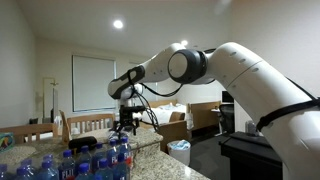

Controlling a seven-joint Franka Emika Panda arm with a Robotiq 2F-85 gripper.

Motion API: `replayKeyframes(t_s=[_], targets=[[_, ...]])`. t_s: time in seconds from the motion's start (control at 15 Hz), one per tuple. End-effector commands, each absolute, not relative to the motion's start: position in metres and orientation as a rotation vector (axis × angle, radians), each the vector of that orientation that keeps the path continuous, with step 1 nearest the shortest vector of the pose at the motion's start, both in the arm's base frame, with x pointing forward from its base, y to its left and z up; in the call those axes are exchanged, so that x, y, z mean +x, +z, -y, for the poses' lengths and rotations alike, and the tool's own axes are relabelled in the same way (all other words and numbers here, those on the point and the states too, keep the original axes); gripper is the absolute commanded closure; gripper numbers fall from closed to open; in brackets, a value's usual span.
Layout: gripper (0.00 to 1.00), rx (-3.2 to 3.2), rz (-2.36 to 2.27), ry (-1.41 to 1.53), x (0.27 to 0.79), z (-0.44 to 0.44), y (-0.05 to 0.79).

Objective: Move the bottle backward to the second row

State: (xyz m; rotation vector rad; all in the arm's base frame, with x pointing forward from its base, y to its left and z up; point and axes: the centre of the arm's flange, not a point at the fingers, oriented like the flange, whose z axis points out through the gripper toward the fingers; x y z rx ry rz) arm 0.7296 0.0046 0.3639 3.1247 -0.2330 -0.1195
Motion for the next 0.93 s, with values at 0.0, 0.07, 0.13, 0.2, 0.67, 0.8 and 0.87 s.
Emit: replayKeyframes(t_s=[0.0, 0.07, 0.13, 0.2, 0.67, 0.8, 0.87], targets=[[0.00, 3.111, 0.196, -0.138, 0.743, -0.010, 0.365], [0.00, 3.110, 0.195, -0.140, 0.745, -0.011, 0.363], [0.11, 3.106, 0.199, -0.148, 0.746, -0.012, 0.362], [0.26, 3.104, 0.199, -0.155, 0.748, -0.013, 0.360], [0.72, 3.099, 0.210, -0.197, 0.755, -0.015, 0.349], [0.85, 3.096, 0.209, -0.201, 0.755, -0.017, 0.349], [0.90, 3.096, 0.208, -0.201, 0.755, -0.017, 0.349]])
